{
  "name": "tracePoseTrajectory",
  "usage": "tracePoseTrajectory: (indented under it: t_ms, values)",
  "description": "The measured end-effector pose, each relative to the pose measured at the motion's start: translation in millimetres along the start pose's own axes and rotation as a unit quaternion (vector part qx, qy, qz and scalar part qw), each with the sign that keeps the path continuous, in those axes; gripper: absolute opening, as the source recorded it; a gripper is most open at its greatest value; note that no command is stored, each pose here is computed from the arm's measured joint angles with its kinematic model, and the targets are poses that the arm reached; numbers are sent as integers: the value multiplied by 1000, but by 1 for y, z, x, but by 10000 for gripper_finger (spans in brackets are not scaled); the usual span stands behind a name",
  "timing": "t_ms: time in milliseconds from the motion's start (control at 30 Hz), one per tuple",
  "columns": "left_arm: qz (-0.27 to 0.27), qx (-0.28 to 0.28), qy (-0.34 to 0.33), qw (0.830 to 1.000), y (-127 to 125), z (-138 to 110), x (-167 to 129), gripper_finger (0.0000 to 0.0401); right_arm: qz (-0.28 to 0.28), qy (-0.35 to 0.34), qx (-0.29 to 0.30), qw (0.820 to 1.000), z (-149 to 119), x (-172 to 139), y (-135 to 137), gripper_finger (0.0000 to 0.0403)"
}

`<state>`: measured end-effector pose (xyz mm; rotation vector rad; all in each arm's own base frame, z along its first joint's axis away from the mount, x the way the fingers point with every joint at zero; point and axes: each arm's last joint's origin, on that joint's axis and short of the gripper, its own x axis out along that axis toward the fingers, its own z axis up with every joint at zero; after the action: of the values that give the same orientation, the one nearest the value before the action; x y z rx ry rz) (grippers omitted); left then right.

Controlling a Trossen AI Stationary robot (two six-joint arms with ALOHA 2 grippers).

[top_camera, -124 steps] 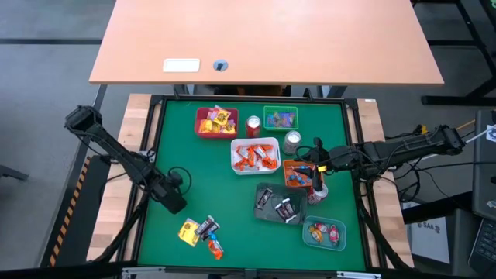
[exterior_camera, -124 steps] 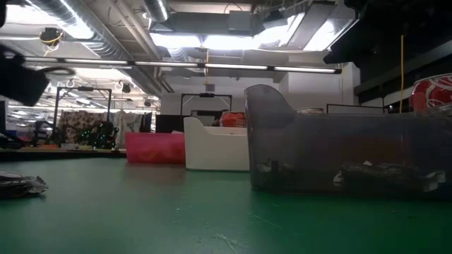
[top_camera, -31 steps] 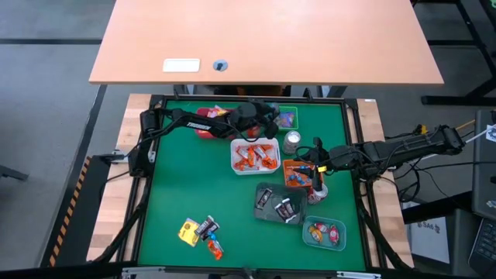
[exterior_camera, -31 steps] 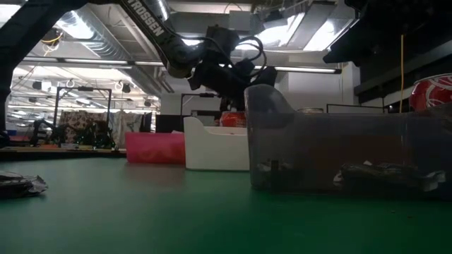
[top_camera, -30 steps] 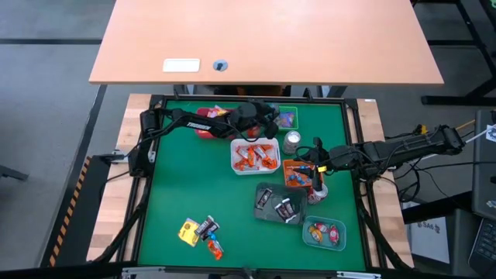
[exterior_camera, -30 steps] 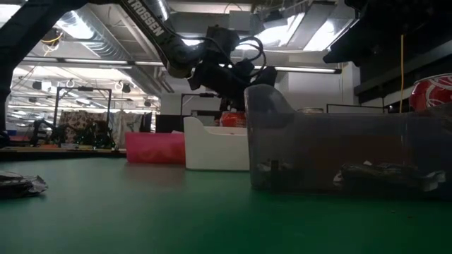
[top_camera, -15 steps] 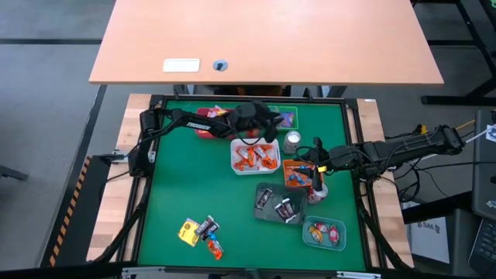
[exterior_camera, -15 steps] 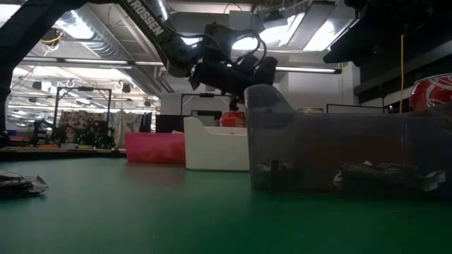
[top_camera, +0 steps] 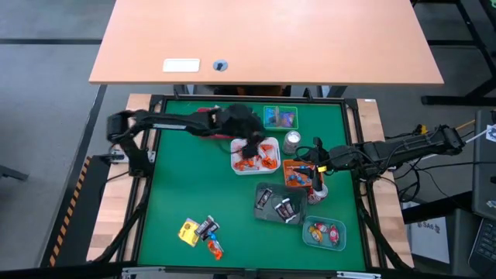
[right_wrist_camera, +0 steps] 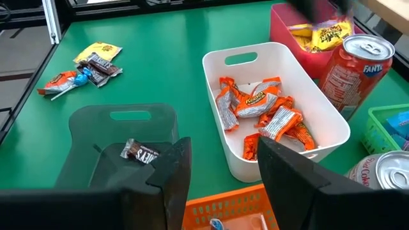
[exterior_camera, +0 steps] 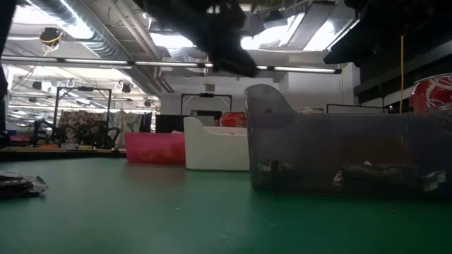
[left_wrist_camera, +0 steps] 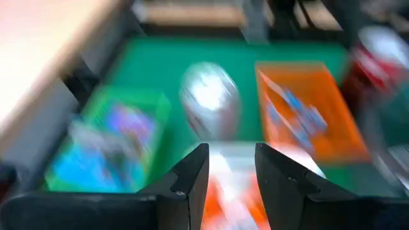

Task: Sort candy
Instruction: Put the brown chocolate bar into the black bin

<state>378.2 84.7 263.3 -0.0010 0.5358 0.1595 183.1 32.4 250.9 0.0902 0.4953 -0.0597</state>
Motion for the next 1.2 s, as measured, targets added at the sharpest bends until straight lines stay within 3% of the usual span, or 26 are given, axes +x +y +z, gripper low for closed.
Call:
tracePoseTrajectory:
  t_ms: [133,267,433,600,867,1200]
  values:
    - [-46,-10,121,992,-37,-9,-38,117,0,1,0,1000,0,0,0,179]
    - [-79,-32,227,970,-81,-26,-58,117,0,1,0,1000,0,0,0,179]
    - [-113,-13,297,948,-135,-44,-73,117,0,1,1,1000,0,0,0,179]
    - [-101,-49,303,946,-178,-53,-88,117,0,1,1,1000,0,0,0,179]
    - [-20,-135,281,950,-228,-71,-115,117,0,1,1,1000,0,0,0,179]
    - [20,-172,315,933,-276,-113,-117,117,1,1,1,1000,0,0,0,179]
